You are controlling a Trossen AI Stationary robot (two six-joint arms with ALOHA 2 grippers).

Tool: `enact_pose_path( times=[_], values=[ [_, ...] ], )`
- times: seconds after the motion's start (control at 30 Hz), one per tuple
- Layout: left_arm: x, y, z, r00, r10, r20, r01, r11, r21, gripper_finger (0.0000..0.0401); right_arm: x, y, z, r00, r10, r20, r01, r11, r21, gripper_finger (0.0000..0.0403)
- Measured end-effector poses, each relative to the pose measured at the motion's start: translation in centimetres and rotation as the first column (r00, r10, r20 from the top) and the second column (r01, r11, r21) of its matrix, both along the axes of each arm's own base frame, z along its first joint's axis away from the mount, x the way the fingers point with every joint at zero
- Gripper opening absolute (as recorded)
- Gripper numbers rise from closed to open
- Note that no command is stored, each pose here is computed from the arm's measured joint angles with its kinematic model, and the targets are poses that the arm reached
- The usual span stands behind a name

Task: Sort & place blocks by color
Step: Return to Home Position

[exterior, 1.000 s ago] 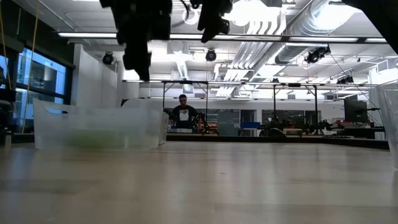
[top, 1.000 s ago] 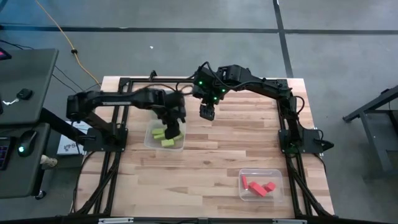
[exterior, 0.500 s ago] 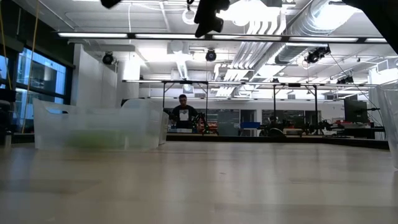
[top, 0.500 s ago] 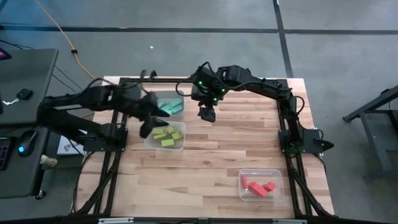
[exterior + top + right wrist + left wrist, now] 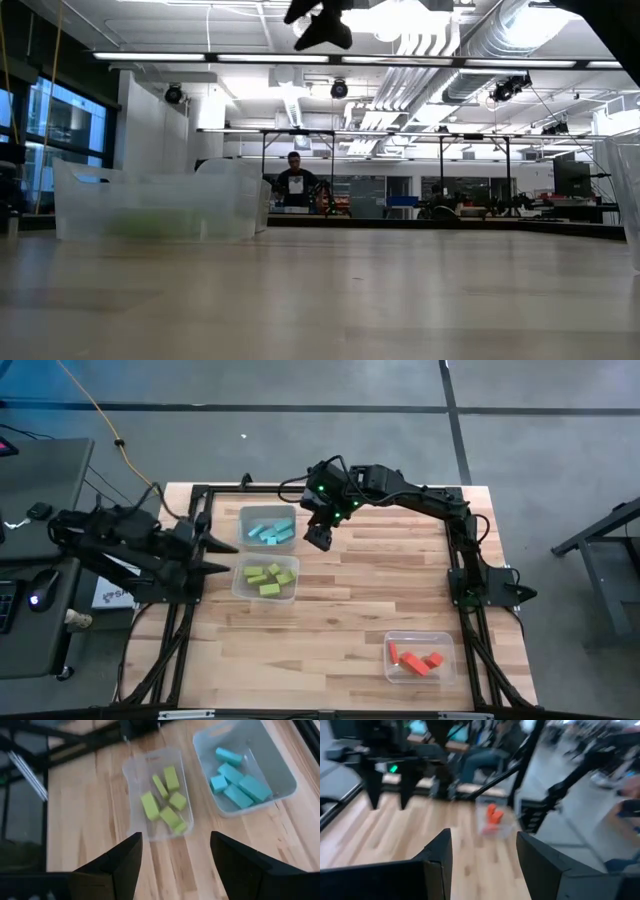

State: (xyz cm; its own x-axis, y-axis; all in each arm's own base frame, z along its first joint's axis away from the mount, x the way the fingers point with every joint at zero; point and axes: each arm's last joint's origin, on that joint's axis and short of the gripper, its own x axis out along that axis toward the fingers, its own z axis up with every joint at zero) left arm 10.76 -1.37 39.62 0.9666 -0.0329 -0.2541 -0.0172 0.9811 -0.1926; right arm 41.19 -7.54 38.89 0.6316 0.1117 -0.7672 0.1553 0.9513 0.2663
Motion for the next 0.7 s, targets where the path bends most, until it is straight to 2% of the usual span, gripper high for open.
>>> enact_pose_path(
  times=[0.2, 0.4, 0.7],
  values=[
    [-2.3, 0.0, -3.8, 0.991, -0.035, 0.128, 0.04, 0.999, -0.037, 0.0154, 1.0, 0.8, 0.7, 0.994, -0.009, 0.11, 0.008, 1.0, 0.007, 0.0224],
    [-4.1, 0.4, -7.3, 0.986, -0.037, 0.161, 0.045, 0.998, -0.042, 0.0154, 1.2, 1.2, 0.8, 0.991, -0.072, 0.112, 0.065, 0.996, 0.064, 0.0225],
    [-6.0, 0.8, -11.6, 0.966, -0.027, 0.258, 0.043, 0.997, -0.058, 0.0154, 2.3, 2.5, 1.9, 0.966, -0.068, 0.249, 0.066, 0.998, 0.019, 0.0224]
  ],
)
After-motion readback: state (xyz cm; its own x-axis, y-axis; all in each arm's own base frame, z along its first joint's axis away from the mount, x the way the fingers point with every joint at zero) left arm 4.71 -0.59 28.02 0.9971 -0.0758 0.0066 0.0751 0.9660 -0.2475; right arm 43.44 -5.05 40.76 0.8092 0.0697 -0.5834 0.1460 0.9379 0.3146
